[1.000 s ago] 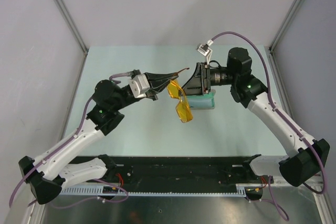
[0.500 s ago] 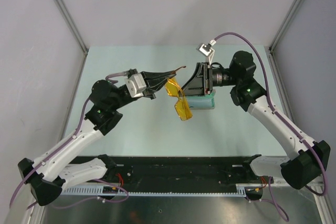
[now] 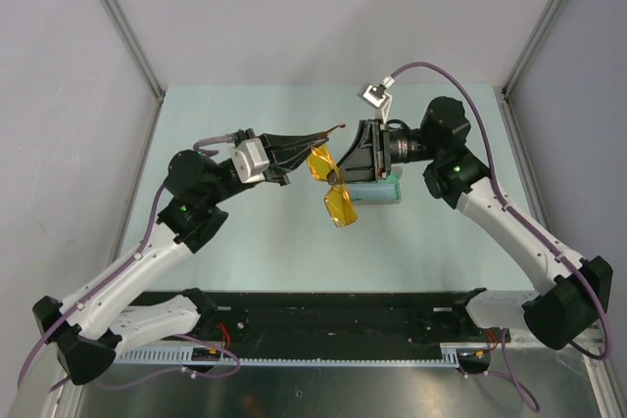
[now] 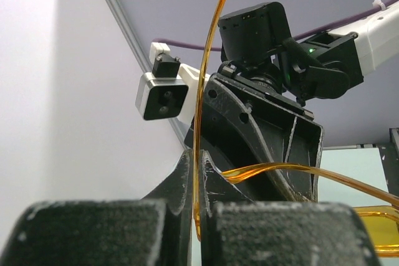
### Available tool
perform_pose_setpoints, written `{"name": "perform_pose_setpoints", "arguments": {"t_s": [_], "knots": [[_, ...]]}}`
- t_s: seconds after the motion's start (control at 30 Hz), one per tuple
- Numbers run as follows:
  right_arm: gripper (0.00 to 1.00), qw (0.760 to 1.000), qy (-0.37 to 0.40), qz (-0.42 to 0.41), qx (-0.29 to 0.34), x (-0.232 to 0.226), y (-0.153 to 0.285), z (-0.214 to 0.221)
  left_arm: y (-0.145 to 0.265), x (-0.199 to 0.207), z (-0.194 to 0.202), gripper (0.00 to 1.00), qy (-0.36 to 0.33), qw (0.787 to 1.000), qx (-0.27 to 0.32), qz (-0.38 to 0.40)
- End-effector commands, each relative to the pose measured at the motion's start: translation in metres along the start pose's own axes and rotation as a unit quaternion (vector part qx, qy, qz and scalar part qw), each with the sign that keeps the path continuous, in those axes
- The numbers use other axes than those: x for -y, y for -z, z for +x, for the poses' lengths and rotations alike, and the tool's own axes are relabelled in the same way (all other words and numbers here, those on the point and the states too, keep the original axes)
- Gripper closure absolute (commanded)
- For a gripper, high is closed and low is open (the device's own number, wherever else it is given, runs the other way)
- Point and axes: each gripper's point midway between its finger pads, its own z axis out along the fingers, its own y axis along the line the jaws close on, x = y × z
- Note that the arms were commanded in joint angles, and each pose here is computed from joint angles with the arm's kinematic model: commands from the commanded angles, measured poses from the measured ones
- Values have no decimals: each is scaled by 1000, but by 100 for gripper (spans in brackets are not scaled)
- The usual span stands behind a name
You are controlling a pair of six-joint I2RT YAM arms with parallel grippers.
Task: Organize the sunglasses
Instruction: Pass from the left arm to the right
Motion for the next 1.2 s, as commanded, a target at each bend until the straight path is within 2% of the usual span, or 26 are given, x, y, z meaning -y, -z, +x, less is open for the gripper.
{"name": "perform_pose_setpoints", "arguments": {"t_s": [0.0,0.13,0.37,0.43,0.5,0.57,0.87,1.17], "knots": [[69,1000,10,-16,-3,-5,-6,0,-1,-6,-29,100,-37,999,34,2],[80,1000,5,-14,-2,-2,-7,-1,-1,-6,-28,100,-36,999,33,2],[92,1000,0,-12,-3,1,-7,0,-1,-8,-27,100,-39,999,31,-5],[88,1000,2,-12,-2,0,-7,-1,-1,-8,-27,100,-39,999,31,-4],[76,1000,0,-14,-3,-1,-7,-1,-1,-9,-28,100,-39,999,32,-7],[73,1000,2,-17,-2,-1,-8,-1,-1,-10,-27,100,-38,999,31,-9],[76,999,-3,-34,-7,-4,-12,-2,0,-16,-28,100,-39,998,33,-27],[80,996,-16,-89,-8,-29,-21,-3,0,-17,-32,100,-41,998,44,-30]]}}
